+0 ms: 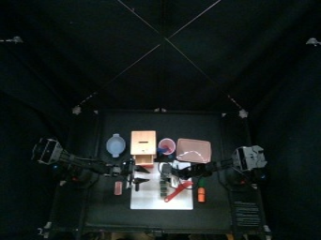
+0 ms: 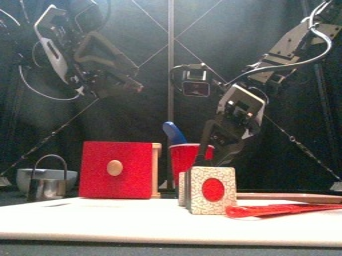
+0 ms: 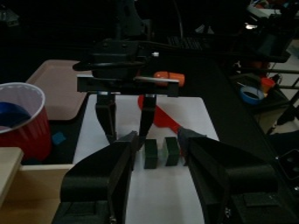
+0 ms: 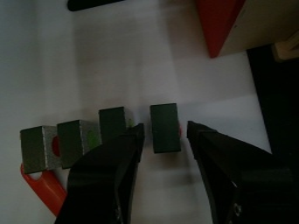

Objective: Place sushi on board then cut the sushi with the knife then place the pieces on the plate
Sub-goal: Place the 4 sushi pieces on the plate

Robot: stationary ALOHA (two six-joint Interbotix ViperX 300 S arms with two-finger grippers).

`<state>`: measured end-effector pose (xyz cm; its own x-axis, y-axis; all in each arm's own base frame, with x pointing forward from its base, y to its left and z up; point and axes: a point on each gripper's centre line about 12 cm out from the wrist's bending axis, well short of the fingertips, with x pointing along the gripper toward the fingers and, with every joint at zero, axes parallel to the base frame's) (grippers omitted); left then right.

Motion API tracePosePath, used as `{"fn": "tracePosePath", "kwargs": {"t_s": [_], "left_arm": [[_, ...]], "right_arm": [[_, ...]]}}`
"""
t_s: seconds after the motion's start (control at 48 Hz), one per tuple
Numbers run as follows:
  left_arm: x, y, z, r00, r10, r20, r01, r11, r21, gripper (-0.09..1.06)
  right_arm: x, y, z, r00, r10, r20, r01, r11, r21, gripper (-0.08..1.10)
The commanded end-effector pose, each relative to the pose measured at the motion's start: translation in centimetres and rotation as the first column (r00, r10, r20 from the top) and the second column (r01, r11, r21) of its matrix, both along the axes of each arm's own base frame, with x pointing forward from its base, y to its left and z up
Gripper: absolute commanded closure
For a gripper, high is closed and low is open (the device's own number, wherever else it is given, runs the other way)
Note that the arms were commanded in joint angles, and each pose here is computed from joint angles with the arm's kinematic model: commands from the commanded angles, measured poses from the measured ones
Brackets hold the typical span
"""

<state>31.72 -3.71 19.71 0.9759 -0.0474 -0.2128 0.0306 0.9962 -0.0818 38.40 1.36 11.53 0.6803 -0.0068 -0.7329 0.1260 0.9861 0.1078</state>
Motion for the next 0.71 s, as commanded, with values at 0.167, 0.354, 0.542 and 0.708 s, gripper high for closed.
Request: {"fn": "tracePosePath", "kwargs": {"t_s": [0.167, 0.354, 0.542, 0.708], "left_arm": [[0.2, 0.2, 0.7, 0.9996, 0.016, 0.025, -0.015, 0.9998, -0.014, 0.17], [0.2, 0.2, 0.3, 0.9997, 0.021, 0.015, -0.021, 0.9996, -0.018, 0.17], [0.0, 0.3, 0.1, 0.9995, 0.03, 0.006, -0.03, 0.9992, -0.026, 0.17], [0.0, 0.4, -0.1, 0.9995, 0.031, 0.0, -0.031, 0.9993, -0.023, 0.17]], "right_arm": [[0.6, -0.2, 1.0, 1.0, -0.013, 0.029, 0.013, 1.0, 0.008, 0.36], [-0.2, -0.4, 1.8, 0.998, -0.051, 0.037, 0.05, 0.998, 0.026, 0.47], [-4.2, -1.4, 3.7, 0.983, -0.182, 0.027, 0.18, 0.982, 0.056, 0.47], [-9.1, -3.9, 5.7, 0.92, -0.391, 0.003, 0.39, 0.918, 0.072, 0.47]]}}
